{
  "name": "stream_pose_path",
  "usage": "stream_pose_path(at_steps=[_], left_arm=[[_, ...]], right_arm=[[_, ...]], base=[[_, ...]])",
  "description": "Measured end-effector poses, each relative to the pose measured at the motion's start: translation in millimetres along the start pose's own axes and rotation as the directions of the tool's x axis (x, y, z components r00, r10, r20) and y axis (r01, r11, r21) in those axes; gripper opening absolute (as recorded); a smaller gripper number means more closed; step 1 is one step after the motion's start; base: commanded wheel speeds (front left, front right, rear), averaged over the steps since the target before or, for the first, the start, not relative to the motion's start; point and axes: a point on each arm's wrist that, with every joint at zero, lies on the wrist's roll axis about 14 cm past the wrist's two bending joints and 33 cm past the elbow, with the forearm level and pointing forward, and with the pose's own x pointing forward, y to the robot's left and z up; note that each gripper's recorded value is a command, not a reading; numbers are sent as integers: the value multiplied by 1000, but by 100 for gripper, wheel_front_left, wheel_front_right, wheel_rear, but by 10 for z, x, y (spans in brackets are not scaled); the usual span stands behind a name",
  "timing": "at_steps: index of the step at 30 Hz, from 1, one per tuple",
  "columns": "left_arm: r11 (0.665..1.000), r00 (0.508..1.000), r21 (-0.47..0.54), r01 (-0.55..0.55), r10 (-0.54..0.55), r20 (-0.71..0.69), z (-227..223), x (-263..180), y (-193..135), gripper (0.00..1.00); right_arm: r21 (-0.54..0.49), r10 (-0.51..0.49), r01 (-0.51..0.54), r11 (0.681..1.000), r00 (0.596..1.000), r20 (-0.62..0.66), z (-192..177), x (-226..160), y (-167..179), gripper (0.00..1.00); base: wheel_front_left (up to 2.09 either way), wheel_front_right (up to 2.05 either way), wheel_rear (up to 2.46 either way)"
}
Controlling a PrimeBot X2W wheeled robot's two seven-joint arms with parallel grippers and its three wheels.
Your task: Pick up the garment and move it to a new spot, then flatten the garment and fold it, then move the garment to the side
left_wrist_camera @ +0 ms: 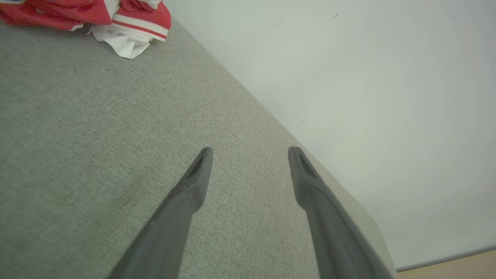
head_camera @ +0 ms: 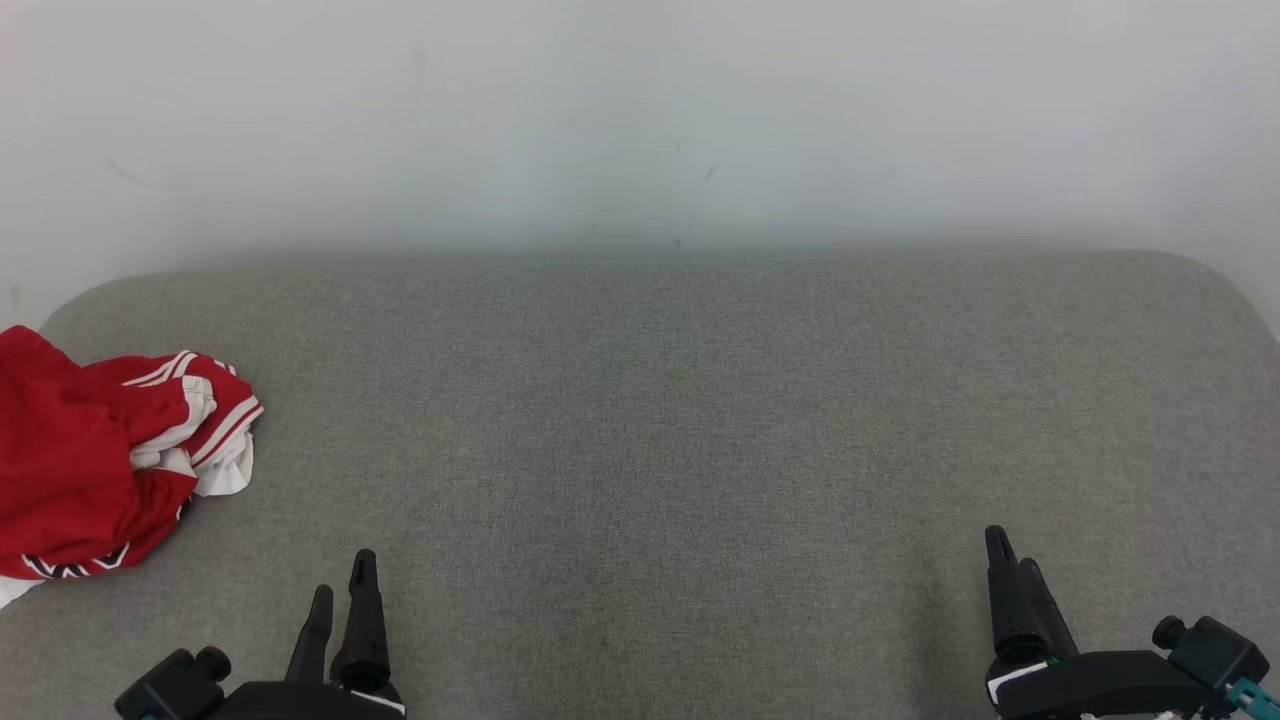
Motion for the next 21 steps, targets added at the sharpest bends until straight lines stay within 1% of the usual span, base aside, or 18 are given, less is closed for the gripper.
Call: stream_pose_path(at_steps=[1,10,15,21], left_arm=[[1000,1000,0,0,0,0,0,0,0,100],[985,1000,173,24,-26,10,-4,-1,-79,100],[966,999,256,29,-32,7,-27,2,-84,100],[936,999,351,31,-35,6,-45,10,-80,100]], right_arm=[[0,0,0,1000,1000,0,0,0,0,100],[-145,31,-36,989,999,-39,-71,14,89,100],[-225,27,-40,973,998,-60,-99,21,75,100],[-300,12,-31,953,998,-65,-84,26,25,100]], base=[[0,0,0],[0,0,0],[0,0,0],[0,0,0]])
